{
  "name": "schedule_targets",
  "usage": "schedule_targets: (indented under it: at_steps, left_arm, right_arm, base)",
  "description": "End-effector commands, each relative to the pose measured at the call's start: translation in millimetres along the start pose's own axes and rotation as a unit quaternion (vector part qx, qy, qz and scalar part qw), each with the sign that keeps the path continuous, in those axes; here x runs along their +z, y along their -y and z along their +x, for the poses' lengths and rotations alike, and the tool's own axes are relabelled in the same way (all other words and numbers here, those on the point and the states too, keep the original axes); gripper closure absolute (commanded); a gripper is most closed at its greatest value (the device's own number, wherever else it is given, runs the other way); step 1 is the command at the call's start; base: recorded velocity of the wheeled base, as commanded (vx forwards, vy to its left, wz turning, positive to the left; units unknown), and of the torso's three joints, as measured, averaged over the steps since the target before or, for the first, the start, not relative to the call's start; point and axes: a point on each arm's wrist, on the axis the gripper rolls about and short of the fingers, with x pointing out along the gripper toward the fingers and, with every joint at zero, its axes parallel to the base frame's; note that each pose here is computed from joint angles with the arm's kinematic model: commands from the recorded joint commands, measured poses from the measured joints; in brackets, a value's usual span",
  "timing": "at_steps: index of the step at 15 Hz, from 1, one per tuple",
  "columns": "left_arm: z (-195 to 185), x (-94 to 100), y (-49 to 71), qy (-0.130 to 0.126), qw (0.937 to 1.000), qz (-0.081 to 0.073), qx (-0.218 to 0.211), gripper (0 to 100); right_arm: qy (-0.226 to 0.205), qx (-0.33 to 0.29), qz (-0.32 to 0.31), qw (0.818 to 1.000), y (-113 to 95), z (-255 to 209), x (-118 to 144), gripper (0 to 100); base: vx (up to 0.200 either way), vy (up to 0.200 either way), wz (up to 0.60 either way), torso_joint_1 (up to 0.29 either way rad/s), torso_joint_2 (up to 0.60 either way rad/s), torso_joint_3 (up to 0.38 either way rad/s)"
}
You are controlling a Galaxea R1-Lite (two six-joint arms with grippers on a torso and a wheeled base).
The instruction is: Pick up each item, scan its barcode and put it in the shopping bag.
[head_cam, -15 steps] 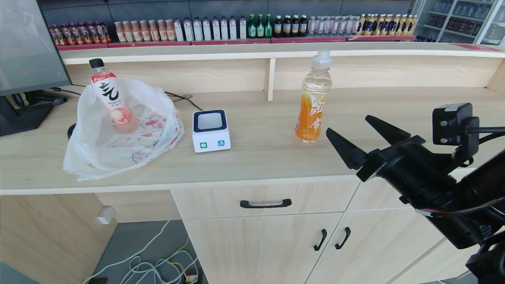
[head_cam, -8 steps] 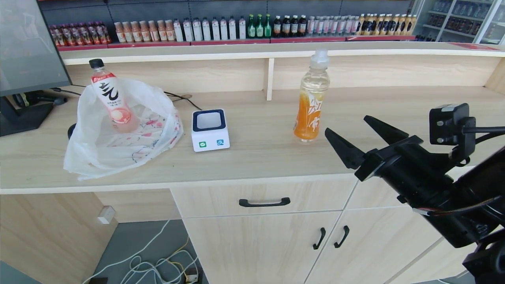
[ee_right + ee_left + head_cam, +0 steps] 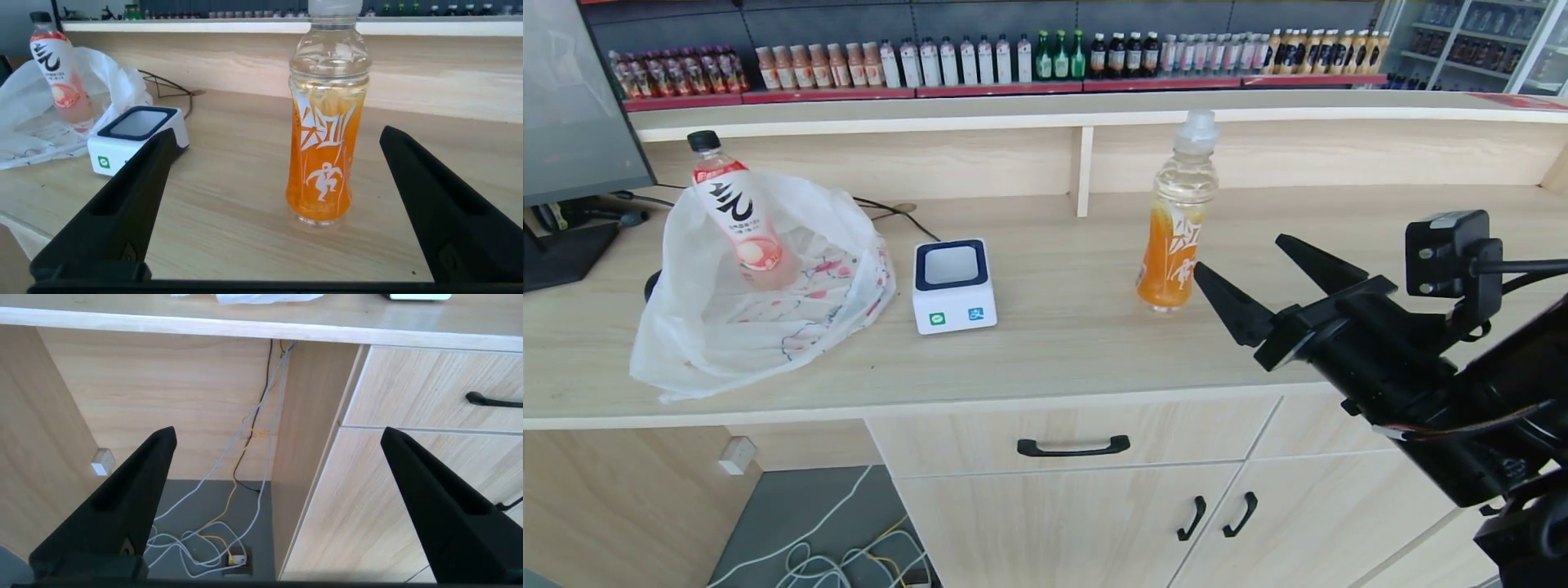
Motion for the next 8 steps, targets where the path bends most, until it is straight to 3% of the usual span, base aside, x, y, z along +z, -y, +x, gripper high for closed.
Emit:
schedule_targets:
  at_steps: [1, 3, 6, 8]
  left_arm:
    - [0, 0.0, 0.0, 0.0, 1.0, 0.0, 0.0, 0]
    - [0, 0.0, 0.0, 0.0, 1.0, 0.0, 0.0, 0]
    - [0, 0.0, 0.0, 0.0, 1.0, 0.0, 0.0, 0]
    - [0, 0.0, 0.0, 0.0, 1.0, 0.0, 0.0, 0]
  right_arm:
    - [-0.006, -0.006, -0.003, 1.0, 0, 5, -6, 0]
    - [0.019, -0.029, -0.005, 0.999, 4, 19, 2, 0]
    - [-0.006, -0.065, -0.022, 0.998, 28, 60, 23, 0]
    - [-0.031, -0.07, -0.034, 0.997, 33, 70, 23, 0]
  base:
    - [0.0, 0.0, 0.0, 0.0, 0.0, 0.0]
    - [0.0, 0.0, 0.0, 0.0, 0.0, 0.0]
    - [0.0, 0.0, 0.0, 0.0, 0.0, 0.0]
    - [0.0, 0.0, 0.0, 0.0, 0.0, 0.0]
